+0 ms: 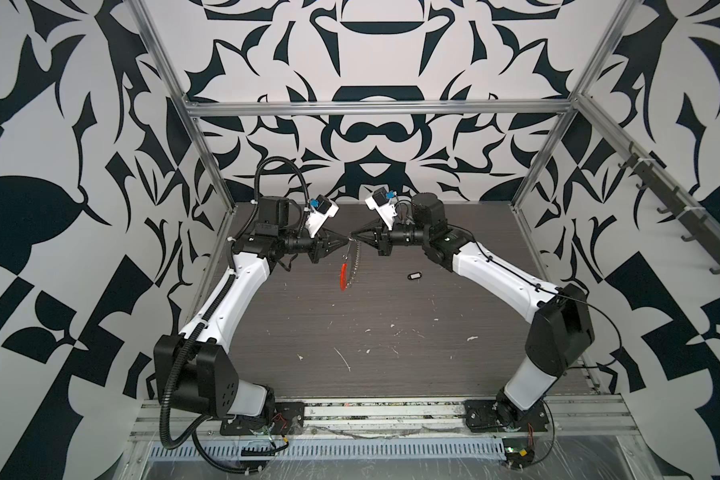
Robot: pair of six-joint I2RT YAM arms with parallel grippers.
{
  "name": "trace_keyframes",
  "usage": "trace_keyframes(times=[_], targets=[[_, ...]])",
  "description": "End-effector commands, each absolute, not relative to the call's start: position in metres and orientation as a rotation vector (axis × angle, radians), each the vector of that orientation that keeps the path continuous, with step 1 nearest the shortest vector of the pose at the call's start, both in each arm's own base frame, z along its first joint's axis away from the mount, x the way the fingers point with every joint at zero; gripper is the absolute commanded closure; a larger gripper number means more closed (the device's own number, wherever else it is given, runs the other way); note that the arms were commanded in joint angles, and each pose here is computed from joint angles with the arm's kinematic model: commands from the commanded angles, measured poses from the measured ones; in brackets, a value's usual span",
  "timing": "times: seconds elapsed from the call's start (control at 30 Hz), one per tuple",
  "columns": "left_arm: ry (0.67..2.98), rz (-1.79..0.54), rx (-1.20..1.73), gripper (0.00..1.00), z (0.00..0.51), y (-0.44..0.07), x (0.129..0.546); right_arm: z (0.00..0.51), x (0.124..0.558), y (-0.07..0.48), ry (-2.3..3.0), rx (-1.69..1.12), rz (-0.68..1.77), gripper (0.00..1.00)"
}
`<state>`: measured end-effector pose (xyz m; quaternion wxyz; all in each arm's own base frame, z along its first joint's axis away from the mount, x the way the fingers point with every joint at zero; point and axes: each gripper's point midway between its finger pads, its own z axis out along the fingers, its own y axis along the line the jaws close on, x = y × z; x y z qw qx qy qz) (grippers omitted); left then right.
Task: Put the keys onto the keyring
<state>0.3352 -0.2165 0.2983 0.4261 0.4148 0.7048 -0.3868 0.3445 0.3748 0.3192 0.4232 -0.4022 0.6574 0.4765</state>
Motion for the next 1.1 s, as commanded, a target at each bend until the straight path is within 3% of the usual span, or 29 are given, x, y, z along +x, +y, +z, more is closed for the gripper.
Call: trace_keyframes(times=[0.0,0.5,0.83,1.07], targets=[[1.729,-1.013,1.057,0.81,0.310,-0.216,0.329,0.378,0.329,0.374,1.460,-1.041,1.197,1.00],[1.694,-1.099,1.036,0.74,0.317,-0.220,0.331,0.384,0.325,0.381,1.436,-1.037,1.250,1.00],[1.685,-1.148,1.036,0.80,0.318,-0.222,0.330,0.385,0.324,0.389,1.431,-1.044,1.279,1.00],[1.671,-1.142,1.041,0.77,0.323,-0.222,0.329,0.382,0.322,0.395,1.440,-1.059,1.295,1.00]])
